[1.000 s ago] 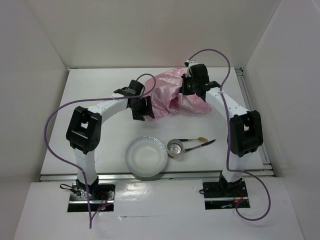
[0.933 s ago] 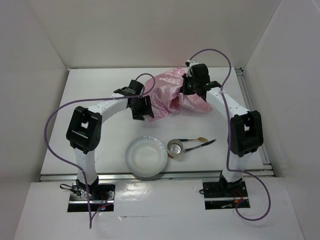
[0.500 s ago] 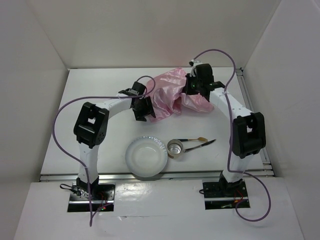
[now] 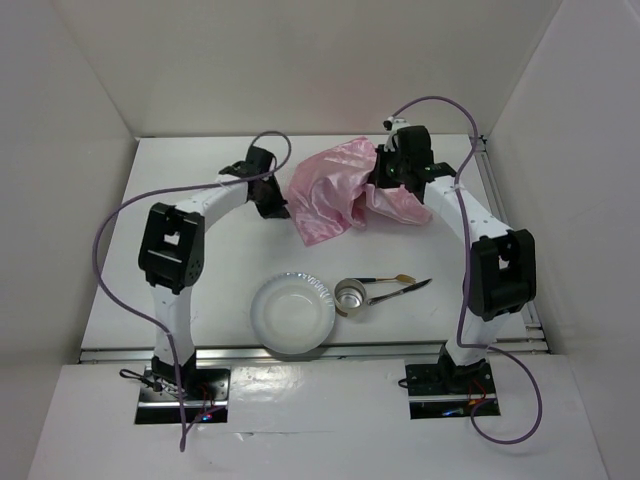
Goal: Set the dinner table for one person
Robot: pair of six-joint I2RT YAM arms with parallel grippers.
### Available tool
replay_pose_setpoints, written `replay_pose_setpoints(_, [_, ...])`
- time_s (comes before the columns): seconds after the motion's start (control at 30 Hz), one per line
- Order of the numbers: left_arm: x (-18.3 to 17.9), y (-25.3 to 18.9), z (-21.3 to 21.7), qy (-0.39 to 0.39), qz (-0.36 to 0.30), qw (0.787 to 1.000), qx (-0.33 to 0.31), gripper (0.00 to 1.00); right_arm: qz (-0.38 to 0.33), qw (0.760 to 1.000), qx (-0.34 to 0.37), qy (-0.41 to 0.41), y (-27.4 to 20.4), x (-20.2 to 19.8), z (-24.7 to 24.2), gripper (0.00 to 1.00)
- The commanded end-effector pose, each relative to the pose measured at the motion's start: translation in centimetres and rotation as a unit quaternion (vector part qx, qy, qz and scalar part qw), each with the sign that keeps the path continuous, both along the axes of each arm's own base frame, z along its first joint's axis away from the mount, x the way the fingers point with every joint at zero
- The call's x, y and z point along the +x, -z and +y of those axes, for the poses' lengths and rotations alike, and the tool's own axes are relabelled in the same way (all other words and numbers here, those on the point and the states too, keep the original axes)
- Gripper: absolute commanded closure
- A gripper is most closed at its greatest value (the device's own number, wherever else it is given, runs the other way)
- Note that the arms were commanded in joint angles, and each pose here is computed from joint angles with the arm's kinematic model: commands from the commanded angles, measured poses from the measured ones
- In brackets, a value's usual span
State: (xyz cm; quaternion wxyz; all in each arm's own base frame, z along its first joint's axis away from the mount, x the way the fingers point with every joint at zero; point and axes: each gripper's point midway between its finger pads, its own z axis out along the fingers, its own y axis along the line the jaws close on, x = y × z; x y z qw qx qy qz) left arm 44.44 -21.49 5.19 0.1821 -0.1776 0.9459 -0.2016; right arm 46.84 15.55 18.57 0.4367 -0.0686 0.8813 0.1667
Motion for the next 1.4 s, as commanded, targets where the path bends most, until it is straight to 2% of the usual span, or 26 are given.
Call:
replay_pose_setpoints(0.0, [3.6, -8.7, 4.5, -0.026, -0.1, 0.995, 0.005, 1.0, -0.025, 1.0, 0.018, -0.003, -2.9, -0.7, -0.1, 1.0])
replay_pose_setpoints(0.1, [4.8, -10.9, 8.4, -0.044, -0.12, 0.992, 0.02, 1.0, -0.025, 1.0, 0.018, -0.003, -2.9, -0.7, -0.1, 1.0])
replay_pose_setpoints(0.17, [4.9, -12.3, 8.9, -0.032, -0.13, 0.991, 0.01, 1.0, -0.025, 1.0, 0.018, -0.003, -2.9, -0.7, -0.1, 1.0])
replay_pose_setpoints(0.23, [4.5, -12.4, 8.9, -0.011, -0.129, 0.992, 0.015, 1.0, -0.029, 0.999, 0.019, -0.003, -3.3, -0.6, 0.0, 1.0])
replay_pose_setpoints(0.33, [2.3, -10.5, 5.8, 0.036, -0.1, 0.994, -0.006, 0.99, -0.029, 0.999, 0.019, -0.003, -3.2, -0.3, 0.0, 1.0])
replay_pose_setpoints(0.43, [0.0, -8.1, 2.4, 0.077, -0.068, 0.994, -0.029, 0.64, -0.025, 1.0, 0.015, 0.001, -3.0, -0.4, -0.1, 1.0])
replay_pose_setpoints(0.47, [-0.6, -6.6, 1.8, 0.077, -0.056, 0.995, -0.022, 0.43, -0.025, 1.0, 0.015, 0.001, -3.0, -0.4, -0.1, 1.0])
replay_pose_setpoints(0.5, [-1.3, -6.1, 1.0, 0.084, -0.048, 0.995, -0.023, 0.35, -0.025, 1.0, 0.015, 0.001, -3.0, -0.4, -0.1, 1.0])
replay_pose_setpoints(0.53, [-1.9, -5.0, -0.3, 0.097, -0.038, 0.994, -0.015, 0.33, -0.029, 0.999, 0.016, 0.001, -3.4, -0.3, -0.1, 1.0])
replay_pose_setpoints(0.8, [-3.0, -1.6, -2.9, 0.092, -0.009, 0.995, 0.033, 0.33, -0.021, 1.0, 0.011, 0.005, -3.1, -0.5, -0.4, 1.0])
replay_pose_setpoints(1.13, [-3.5, 1.9, -4.1, 0.074, 0.017, 0.996, 0.037, 0.33, -0.021, 1.0, 0.009, 0.014, -3.3, -0.5, -1.0, 1.0])
replay_pose_setpoints(1.17, [-3.4, 2.3, -4.1, 0.074, 0.017, 0.996, 0.037, 0.35, -0.015, 1.0, 0.01, 0.009, -3.1, -0.8, -0.9, 1.0])
replay_pose_setpoints(1.2, [-3.4, 2.9, -3.9, 0.072, 0.021, 0.996, 0.043, 0.43, -0.015, 1.0, 0.01, 0.009, -3.1, -0.8, -0.9, 1.0])
replay_pose_setpoints(1.23, [-3.3, 3.3, -4.0, 0.072, 0.021, 0.996, 0.044, 0.56, -0.014, 1.0, 0.013, 0.004, -3.1, -0.9, -0.7, 1.0])
replay_pose_setpoints(1.3, [-2.2, 3.0, -4.6, 0.067, 0.014, 0.997, 0.038, 0.92, -0.01, 1.0, 0.012, 0.004, -2.9, -1.0, -0.7, 1.0])
replay_pose_setpoints(1.33, [-1.7, 3.0, -4.3, 0.063, 0.015, 0.997, 0.038, 1.0, -0.014, 1.0, 0.013, 0.004, -3.3, -0.9, -0.7, 1.0])
replay_pose_setpoints(1.37, [-1.6, 2.6, -4.3, 0.063, 0.016, 0.997, 0.039, 1.0, -0.014, 1.0, 0.013, 0.004, -3.3, -0.9, -0.7, 1.0])
